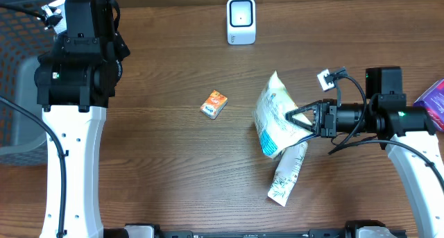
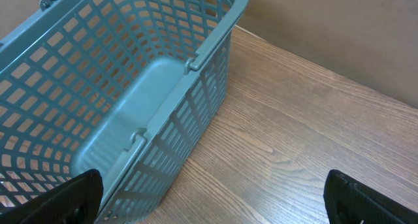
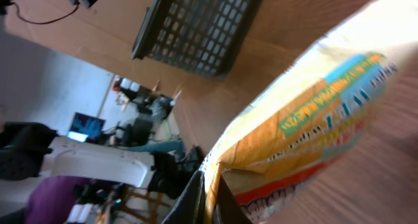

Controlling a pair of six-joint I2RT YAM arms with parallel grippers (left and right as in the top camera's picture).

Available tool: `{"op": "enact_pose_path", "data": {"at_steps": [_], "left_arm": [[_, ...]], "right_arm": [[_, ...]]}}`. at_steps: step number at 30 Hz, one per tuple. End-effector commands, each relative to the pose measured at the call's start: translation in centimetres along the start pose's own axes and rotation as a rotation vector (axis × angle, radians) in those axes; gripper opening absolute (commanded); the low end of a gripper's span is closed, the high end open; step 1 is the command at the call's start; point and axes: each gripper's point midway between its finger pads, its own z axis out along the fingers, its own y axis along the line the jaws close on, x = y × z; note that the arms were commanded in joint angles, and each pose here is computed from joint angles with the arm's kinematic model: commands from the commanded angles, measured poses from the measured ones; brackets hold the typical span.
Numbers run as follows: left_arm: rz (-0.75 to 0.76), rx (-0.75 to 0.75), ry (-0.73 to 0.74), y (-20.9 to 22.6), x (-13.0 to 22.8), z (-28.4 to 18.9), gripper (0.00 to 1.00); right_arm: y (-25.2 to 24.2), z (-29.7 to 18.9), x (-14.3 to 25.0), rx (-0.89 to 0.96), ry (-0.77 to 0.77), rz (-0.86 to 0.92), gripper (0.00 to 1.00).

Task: Scan the item barcode

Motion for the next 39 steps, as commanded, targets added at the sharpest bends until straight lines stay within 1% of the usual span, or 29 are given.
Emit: {"op": "enact_pose_path", "data": {"at_steps": [1, 5, 9, 13, 17, 24, 26, 28, 29, 31, 32, 35, 36, 38, 39], "left_arm": [[-0.013, -0.013, -0.01, 0.3, -0.4, 0.0, 1.0], [-0.013, -0.013, -0.01, 0.3, -0.4, 0.0, 1.0], [-0.013, -0.013, -0.01, 0.3, -0.4, 0.0, 1.0], [-0.013, -0.013, -0.01, 0.3, -0.4, 0.0, 1.0], [-0.013, -0.013, -0.01, 0.3, -0.4, 0.0, 1.0], [-0.013, -0.013, -0.01, 0.3, -0.4, 0.0, 1.0], [-0.013, -0.013, -0.01, 0.3, -0.4, 0.0, 1.0], [-0.013, -0.013, -0.01, 0.3, -0.4, 0.0, 1.0], [-0.013, -0.013, -0.01, 0.3, -0.4, 0.0, 1.0], [-0.013, -0.013, -0.01, 0.3, -0.4, 0.0, 1.0], [-0.013, -0.013, -0.01, 0.3, -0.4, 0.0, 1.0], [-0.013, -0.013, -0.01, 0.3, -0.4, 0.0, 1.0], [-0.013, -0.013, -0.01, 0.3, -0.4, 0.0, 1.0], [-0.013, -0.013, -0.01, 0.3, -0.4, 0.0, 1.0], [-0.013, -0.013, -0.01, 0.3, -0.4, 0.0, 1.0]], "right_arm": [[2.4, 0.5, 0.0, -0.096, 0.016, -0.089, 0.04], [0.6, 1.8, 0.7, -0.016, 0.067, -0.086, 0.04], [-0.3, 4.7, 1.6, -0.063, 0.147, -0.086, 0.04], [-1.8, 8.0, 3.4, -0.094, 0.25, -0.035, 0.04], [-4.5, 9.4, 4.5, -0.082, 0.298, 0.041, 0.04], [-12.8, 10.2, 6.5, 0.163, 0.371, 0.111, 0.04], [-14.7, 10.3, 7.2, 0.224, 0.394, 0.118, 0.08], [-15.8, 10.3, 7.7, 0.257, 0.41, 0.122, 0.15], [-16.2, 10.3, 7.8, 0.267, 0.413, 0.123, 0.27], [-16.6, 10.4, 7.7, 0.277, 0.41, 0.113, 0.45], [-16.7, 10.5, 7.5, 0.276, 0.404, 0.102, 0.61], [-16.9, 10.7, 7.1, 0.269, 0.396, 0.043, 0.86], [-17.0, 10.6, 7.0, 0.268, 0.394, 0.02, 0.91], [-17.1, 10.7, 6.7, 0.262, 0.392, -0.02, 0.98], [-17.1, 10.7, 6.6, 0.259, 0.39, -0.039, 1.0]]}}
